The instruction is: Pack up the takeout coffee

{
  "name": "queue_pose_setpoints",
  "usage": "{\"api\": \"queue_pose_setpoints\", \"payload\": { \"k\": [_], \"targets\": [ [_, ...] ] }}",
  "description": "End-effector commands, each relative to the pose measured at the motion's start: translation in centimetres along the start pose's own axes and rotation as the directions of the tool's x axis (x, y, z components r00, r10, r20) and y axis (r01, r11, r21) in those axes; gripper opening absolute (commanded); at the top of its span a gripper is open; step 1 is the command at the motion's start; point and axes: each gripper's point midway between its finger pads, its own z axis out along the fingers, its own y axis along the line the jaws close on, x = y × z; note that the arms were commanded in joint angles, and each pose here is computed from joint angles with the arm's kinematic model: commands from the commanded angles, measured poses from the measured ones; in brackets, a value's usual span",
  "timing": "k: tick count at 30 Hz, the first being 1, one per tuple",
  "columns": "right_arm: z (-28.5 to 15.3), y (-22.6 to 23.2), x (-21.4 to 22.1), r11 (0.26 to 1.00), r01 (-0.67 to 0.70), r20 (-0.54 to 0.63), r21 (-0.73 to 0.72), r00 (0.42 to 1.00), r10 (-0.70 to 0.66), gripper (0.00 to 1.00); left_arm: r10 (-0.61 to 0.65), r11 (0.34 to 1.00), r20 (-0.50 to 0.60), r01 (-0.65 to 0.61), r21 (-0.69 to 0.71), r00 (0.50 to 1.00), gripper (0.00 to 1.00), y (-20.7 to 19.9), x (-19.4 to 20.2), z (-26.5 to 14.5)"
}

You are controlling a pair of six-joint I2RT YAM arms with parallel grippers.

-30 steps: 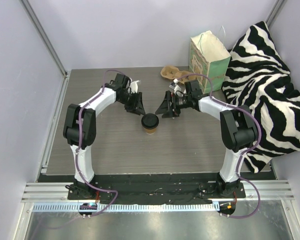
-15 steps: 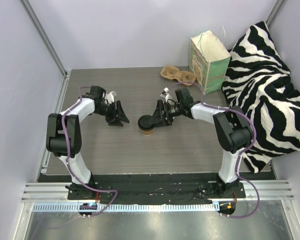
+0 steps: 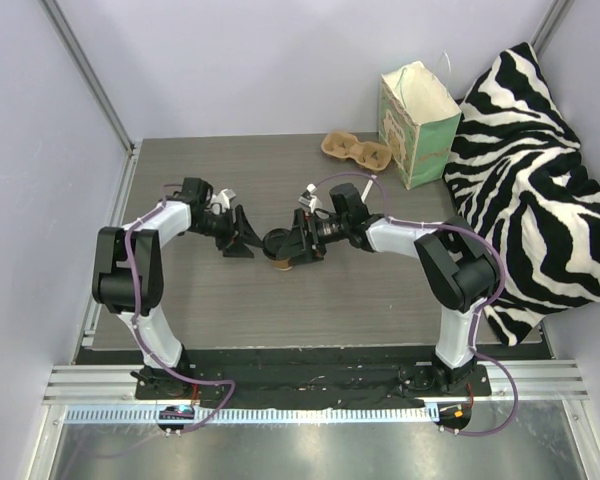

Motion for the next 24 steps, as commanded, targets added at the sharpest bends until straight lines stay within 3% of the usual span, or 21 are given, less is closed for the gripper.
{"api": "queue_pose_setpoints", "payload": {
  "k": [1,8,13,24],
  "targets": [
    [-1.5,3.7,-1.2,0.991,0.115,0.033,-0.065,0.993,-0.113,0.91,0.002,0.998,0.007,-0.002,0.059,1.000,0.52,-1.2,-1.7,0.9],
    [-4.9,2.7,-1.3,0.997,0.072,0.061,-0.019,0.996,-0.070,0.90,0.026,0.995,-0.006,-0.025,0.094,1.000,0.47,-2.9,-2.0,2.7],
    [-7.5,-0.6,-1.4,0.998,-0.015,0.081,0.069,0.997,0.009,0.88,0.084,0.990,0.057,-0.090,0.104,0.995,0.46,-4.3,-2.8,1.6],
    [-8.4,-3.1,-0.6,0.991,-0.031,0.058,0.128,0.998,0.024,0.87,0.151,0.975,0.071,-0.160,0.155,0.986,0.45,-7.4,-2.2,0.8]
  ]
}}
